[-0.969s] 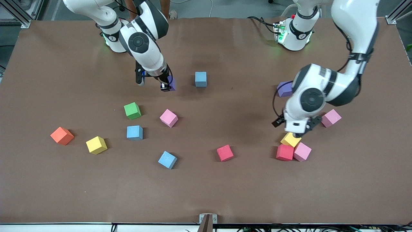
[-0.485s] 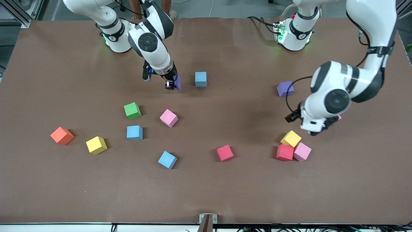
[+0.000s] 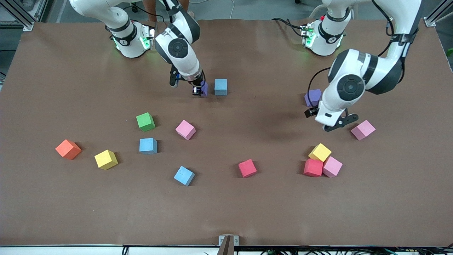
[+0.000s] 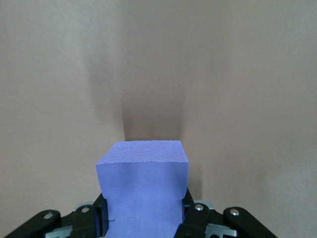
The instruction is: Arrange 11 blocks into digit 3
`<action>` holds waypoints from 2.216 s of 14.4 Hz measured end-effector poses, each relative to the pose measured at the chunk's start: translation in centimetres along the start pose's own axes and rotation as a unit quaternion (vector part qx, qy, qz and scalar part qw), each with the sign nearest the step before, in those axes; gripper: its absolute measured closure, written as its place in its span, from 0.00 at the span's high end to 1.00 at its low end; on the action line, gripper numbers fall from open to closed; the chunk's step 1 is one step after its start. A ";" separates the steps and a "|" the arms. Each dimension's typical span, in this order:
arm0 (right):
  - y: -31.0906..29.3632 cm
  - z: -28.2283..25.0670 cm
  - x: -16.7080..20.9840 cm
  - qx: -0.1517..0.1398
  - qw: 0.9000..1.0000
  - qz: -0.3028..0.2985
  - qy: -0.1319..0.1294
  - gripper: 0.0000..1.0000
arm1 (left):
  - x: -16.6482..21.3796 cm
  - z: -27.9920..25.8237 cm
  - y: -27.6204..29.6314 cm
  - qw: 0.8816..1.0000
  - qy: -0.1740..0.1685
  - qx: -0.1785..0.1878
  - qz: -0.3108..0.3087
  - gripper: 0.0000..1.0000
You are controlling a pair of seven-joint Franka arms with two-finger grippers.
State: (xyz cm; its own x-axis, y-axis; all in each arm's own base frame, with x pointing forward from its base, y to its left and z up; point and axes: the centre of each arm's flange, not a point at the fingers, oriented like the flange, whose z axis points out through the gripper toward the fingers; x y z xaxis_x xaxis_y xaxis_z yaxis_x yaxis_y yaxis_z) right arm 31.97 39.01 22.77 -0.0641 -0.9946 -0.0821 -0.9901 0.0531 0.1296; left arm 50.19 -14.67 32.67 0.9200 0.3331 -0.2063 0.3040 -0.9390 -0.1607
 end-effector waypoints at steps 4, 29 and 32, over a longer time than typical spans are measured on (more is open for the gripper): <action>0.6 1.8 -0.5 -0.002 1.000 0.008 -0.001 0.54 | -1.8 3.9 -2.8 1.000 0.003 -0.025 0.011 1.00; 0.9 2.6 -2.2 -0.002 1.000 0.025 -0.005 0.54 | -5.4 14.5 -3.0 0.994 -0.050 0.021 0.095 1.00; 0.9 2.6 -2.2 -0.002 1.000 0.025 -0.005 0.54 | -6.2 15.6 -3.4 0.993 -0.056 0.025 0.096 1.00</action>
State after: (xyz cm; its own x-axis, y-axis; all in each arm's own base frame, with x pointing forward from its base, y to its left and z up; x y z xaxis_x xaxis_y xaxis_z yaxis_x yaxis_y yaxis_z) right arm 30.86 41.49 20.51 -0.1140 -0.9899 -0.0848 -0.9853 0.1017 0.1371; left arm 39.58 -12.19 19.47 0.9255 0.1575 -0.3445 0.1095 -0.9819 -0.1548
